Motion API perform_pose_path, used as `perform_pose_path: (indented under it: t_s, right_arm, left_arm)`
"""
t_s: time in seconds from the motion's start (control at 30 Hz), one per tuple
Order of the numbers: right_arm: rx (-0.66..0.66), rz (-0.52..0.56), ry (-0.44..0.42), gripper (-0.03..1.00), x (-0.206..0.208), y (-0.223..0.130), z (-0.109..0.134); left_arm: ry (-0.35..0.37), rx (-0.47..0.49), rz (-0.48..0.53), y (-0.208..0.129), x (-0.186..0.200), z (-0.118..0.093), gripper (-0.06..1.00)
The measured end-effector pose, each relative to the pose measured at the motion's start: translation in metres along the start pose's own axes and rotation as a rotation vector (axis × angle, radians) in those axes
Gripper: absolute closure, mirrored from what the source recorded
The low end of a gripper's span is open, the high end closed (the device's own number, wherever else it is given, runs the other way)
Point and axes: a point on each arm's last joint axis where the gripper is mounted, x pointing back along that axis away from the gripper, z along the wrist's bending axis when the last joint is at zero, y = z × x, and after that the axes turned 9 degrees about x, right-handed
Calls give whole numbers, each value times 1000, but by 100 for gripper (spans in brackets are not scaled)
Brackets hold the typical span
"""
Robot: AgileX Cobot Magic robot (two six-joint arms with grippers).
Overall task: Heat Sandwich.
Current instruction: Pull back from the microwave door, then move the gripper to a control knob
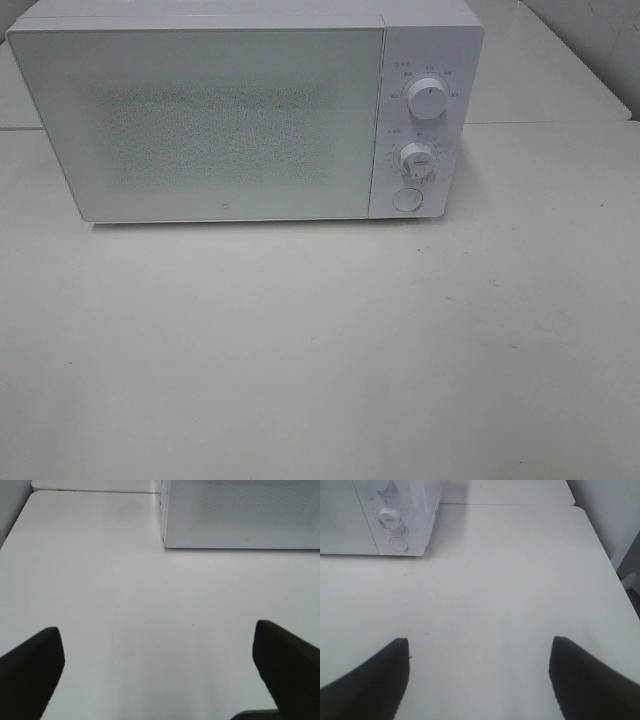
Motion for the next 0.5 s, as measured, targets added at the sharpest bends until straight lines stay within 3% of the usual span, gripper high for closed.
perform_pose_path:
  t_s: [0.5]
  right_arm:
    - [0,0,0,22,0,0,0]
  left_arm:
    - [0,0,0,0,0,0,-2]
